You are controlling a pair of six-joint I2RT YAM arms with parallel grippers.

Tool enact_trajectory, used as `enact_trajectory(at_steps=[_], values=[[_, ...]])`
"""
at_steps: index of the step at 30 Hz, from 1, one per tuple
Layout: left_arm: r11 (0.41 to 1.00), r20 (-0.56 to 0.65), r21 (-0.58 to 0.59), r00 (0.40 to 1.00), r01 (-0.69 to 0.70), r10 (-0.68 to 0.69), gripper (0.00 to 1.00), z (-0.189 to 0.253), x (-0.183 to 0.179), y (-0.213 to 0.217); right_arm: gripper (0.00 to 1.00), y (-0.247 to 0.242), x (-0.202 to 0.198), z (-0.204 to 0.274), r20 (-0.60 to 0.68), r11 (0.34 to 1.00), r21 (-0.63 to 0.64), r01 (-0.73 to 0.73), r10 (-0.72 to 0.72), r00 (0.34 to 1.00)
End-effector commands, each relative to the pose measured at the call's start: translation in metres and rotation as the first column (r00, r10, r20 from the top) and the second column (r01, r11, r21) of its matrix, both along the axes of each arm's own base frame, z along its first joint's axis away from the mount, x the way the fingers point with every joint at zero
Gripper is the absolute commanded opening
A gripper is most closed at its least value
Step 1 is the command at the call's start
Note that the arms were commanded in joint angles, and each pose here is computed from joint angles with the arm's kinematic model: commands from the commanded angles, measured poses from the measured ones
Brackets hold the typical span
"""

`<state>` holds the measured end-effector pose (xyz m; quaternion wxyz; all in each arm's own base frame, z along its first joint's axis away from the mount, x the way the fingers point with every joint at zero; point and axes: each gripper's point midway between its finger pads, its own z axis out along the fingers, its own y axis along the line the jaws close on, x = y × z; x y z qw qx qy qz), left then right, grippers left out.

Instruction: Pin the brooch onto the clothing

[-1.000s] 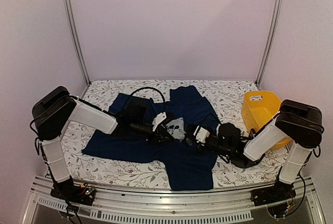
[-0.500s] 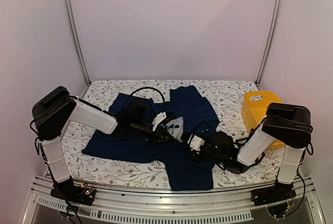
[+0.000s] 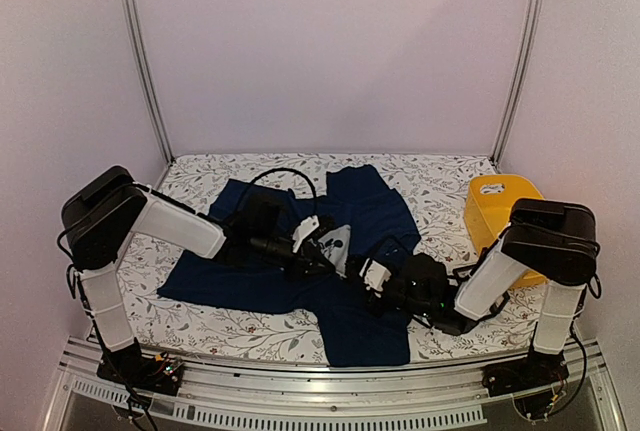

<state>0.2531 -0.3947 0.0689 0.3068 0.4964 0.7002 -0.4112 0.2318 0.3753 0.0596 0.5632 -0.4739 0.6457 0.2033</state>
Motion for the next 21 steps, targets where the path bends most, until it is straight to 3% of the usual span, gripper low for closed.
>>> enact_trajectory(at_steps=[1,9,21], values=[[1.0,0.027,-0.014,0.999,-0.018,0.018,0.0,0.005,0.006,0.003,0.0,0.015,-0.021,0.03,-0.057,0.984,0.135,-0.115,0.123,0.991],[1.0,0.025,-0.009,0.999,-0.027,0.027,0.0,0.003,0.005,0.005,0.0,0.005,-0.008,0.044,-0.186,0.963,0.255,-0.085,0.135,0.973],[0.999,0.004,0.004,0.999,-0.043,0.043,0.0,-0.003,0.001,0.01,0.0,0.001,0.0,0.056,-0.253,0.937,0.346,-0.052,0.147,0.956]])
